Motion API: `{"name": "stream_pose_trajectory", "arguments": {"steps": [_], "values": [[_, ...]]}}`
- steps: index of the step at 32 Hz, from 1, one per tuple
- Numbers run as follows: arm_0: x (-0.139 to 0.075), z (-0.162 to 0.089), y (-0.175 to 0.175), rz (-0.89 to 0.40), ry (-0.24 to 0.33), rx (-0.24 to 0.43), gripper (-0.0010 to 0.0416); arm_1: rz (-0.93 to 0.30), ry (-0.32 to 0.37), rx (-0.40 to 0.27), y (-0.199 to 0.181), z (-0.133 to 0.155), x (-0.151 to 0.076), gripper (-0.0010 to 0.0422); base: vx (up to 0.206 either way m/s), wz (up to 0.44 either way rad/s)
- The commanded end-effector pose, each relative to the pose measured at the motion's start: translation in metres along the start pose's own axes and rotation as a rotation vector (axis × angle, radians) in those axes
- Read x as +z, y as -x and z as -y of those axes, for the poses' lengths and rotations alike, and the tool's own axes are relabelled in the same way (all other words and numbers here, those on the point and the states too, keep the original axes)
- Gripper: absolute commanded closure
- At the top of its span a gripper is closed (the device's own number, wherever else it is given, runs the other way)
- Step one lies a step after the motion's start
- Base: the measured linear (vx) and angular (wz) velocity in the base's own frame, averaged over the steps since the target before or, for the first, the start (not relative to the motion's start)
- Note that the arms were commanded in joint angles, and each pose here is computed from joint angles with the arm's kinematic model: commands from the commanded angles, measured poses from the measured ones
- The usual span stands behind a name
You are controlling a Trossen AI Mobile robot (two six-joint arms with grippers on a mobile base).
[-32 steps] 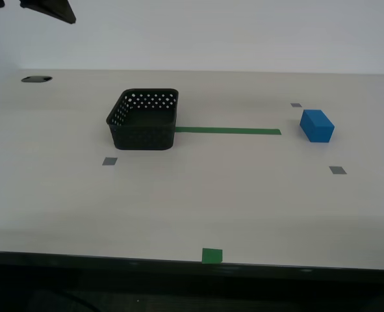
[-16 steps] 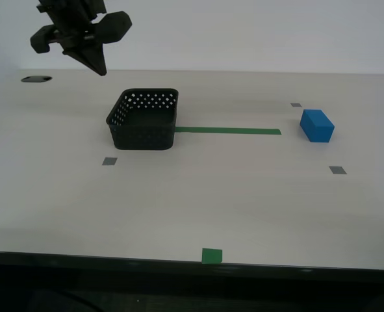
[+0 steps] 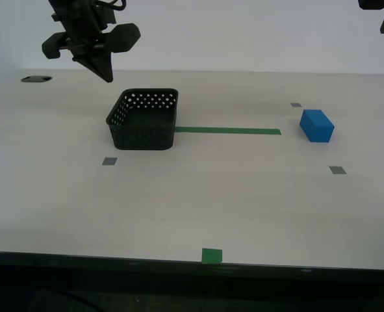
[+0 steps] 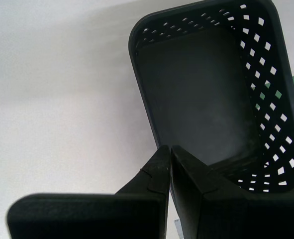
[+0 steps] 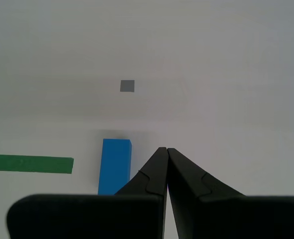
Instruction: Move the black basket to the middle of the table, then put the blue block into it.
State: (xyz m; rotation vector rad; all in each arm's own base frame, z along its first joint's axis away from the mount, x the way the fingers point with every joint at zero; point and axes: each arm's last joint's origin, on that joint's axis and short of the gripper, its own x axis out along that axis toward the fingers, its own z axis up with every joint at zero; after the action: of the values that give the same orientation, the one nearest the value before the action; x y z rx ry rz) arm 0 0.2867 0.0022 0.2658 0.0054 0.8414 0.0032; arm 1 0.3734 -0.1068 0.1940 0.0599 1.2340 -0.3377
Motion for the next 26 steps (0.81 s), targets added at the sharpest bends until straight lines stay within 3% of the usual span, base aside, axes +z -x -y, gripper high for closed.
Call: {"name": "stream_pose_trajectory", "arguments": {"steps": [1, 2, 3, 7, 11, 13, 19, 26], "values": [[0.000, 0.000, 0.000, -0.002, 0.003, 0.000, 0.0406, -0.002, 0.005, -0.001, 0.000, 0.000, 0.000, 0.0395, 0.000, 0.000], [0.000, 0.000, 0.000, -0.002, 0.002, 0.000, 0.0406, -0.003, 0.005, -0.001, 0.000, 0.000, 0.000, 0.0386, 0.000, 0.000], [0.000, 0.000, 0.000, -0.002, 0.003, 0.000, 0.0406, -0.001, 0.010, -0.001, 0.000, 0.000, 0.000, 0.0347, 0.000, 0.000], [0.000, 0.000, 0.000, -0.001, 0.003, 0.000, 0.0406, 0.005, 0.044, -0.004, 0.000, 0.001, 0.000, 0.0258, 0.000, 0.000], [0.000, 0.000, 0.000, 0.003, 0.010, 0.000, 0.0406, -0.080, 0.041, -0.002, -0.037, 0.006, -0.003, 0.0177, 0.000, 0.000], [0.000, 0.000, 0.000, 0.000, 0.015, 0.000, 0.0405, -0.102, 0.091, 0.031, -0.054, 0.005, -0.003, 0.0161, 0.000, 0.000], [0.000, 0.000, 0.000, 0.001, 0.029, 0.000, 0.0406, -0.081, 0.088, 0.085, -0.059, 0.003, -0.001, 0.0177, 0.000, 0.000], [0.001, 0.000, 0.000, 0.014, 0.033, 0.000, 0.0406, -0.100, 0.083, 0.092, -0.071, 0.002, -0.003, 0.0240, 0.000, 0.000]]}}
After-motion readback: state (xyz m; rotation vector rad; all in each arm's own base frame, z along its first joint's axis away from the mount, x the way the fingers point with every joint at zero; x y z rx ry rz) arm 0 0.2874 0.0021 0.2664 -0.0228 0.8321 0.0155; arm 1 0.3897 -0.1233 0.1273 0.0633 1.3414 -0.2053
